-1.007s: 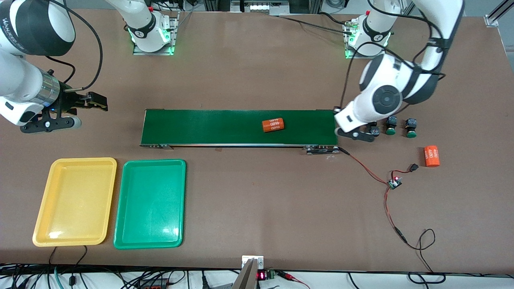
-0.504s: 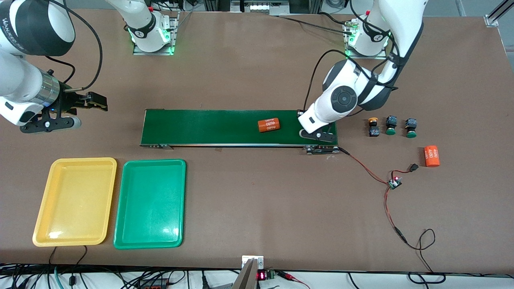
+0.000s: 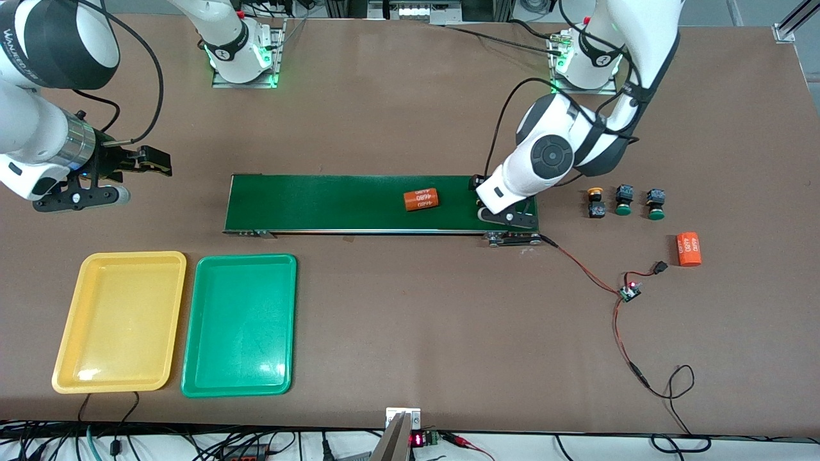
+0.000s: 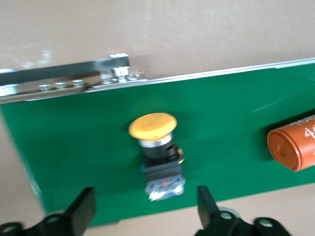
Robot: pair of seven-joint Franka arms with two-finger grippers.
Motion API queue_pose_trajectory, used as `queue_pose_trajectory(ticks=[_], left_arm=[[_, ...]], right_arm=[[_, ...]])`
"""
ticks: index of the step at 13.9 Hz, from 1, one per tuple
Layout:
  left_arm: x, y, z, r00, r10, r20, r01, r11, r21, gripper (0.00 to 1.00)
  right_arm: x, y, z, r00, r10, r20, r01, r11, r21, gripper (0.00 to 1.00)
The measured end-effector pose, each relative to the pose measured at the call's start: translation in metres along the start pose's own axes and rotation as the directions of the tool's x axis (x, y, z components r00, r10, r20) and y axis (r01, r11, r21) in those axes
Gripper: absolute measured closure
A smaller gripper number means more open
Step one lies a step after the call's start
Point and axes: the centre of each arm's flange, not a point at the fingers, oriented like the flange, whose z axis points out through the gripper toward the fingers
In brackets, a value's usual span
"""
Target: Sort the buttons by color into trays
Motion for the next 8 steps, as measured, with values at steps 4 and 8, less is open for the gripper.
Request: queue_pose_trajectory(ticks=[4,8], left_arm=[[0.005,-0.08,-0.054,0.991,-0.137,0.014,0.136,0.99,0.028,0.0],[0.015,-0.18,-0.037,0.977,-0.207,0.043,0.201,0.972,0.119,0.0]], right_arm=[[0.0,0.0,0.001,1.0,0.001,0.002,-0.001,1.0,0.001,0.0],[-0.001,0.0,0.004,1.0,0.0,0.011,-0.001,1.0,0.003,0.0]])
